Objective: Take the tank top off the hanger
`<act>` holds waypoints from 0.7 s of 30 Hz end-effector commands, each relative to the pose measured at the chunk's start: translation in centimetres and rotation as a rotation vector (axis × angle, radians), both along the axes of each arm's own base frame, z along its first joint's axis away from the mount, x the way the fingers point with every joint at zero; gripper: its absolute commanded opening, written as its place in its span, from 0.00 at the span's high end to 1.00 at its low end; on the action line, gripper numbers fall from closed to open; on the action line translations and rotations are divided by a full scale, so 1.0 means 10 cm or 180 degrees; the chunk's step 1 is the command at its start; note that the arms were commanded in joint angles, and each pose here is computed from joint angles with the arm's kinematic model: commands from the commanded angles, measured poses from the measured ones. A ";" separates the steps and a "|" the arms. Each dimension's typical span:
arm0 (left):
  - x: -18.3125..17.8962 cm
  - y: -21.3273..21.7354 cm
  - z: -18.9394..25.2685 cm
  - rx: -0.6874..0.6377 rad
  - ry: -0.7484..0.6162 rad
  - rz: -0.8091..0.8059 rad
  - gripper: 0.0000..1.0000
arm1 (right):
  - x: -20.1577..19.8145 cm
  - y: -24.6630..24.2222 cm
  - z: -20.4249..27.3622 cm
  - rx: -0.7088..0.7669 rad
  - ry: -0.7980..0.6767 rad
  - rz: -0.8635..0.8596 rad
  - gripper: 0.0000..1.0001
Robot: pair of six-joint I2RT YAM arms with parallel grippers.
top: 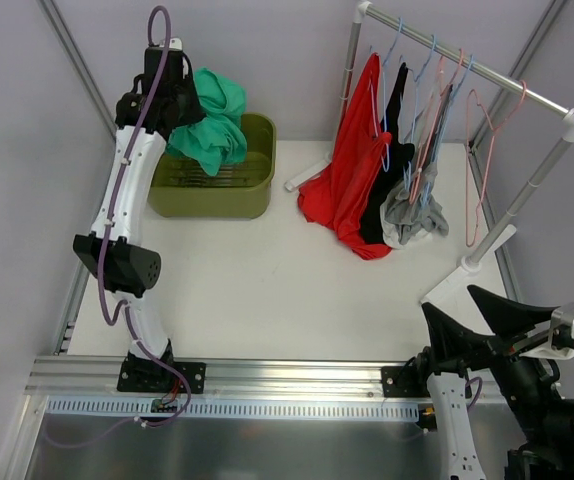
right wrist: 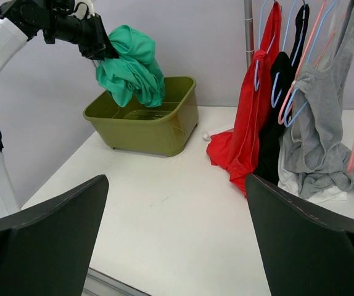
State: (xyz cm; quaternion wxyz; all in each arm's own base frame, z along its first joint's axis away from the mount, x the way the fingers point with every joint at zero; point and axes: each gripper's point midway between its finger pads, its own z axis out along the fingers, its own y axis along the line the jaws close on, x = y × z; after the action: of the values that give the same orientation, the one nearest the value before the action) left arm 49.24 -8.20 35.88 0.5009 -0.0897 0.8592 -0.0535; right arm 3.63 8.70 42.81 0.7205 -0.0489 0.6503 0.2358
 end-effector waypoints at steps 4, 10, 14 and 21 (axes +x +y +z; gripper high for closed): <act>0.10 0.05 -0.04 -0.0004 -0.0010 -0.0190 0.97 | 0.10 0.05 0.09 0.0044 -0.0073 0.0131 0.01; 0.03 0.17 -0.08 -0.0061 0.0044 0.0003 0.01 | 0.32 0.12 0.10 0.0179 0.0219 0.0308 0.00; -0.29 0.15 0.50 -0.0224 -0.0337 -0.0062 0.01 | 0.55 0.19 0.17 0.0231 0.0377 0.0472 0.01; -1.44 -0.03 0.95 -0.0772 -0.0603 -0.0464 0.01 | 1.21 0.02 0.28 0.0198 0.0713 0.0195 0.00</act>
State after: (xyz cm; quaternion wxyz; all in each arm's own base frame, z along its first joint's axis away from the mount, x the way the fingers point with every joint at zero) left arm 41.32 -7.31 40.54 0.5242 -0.0928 0.8378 -0.1213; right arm 13.28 9.54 43.42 0.6220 -0.0223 0.7243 0.2968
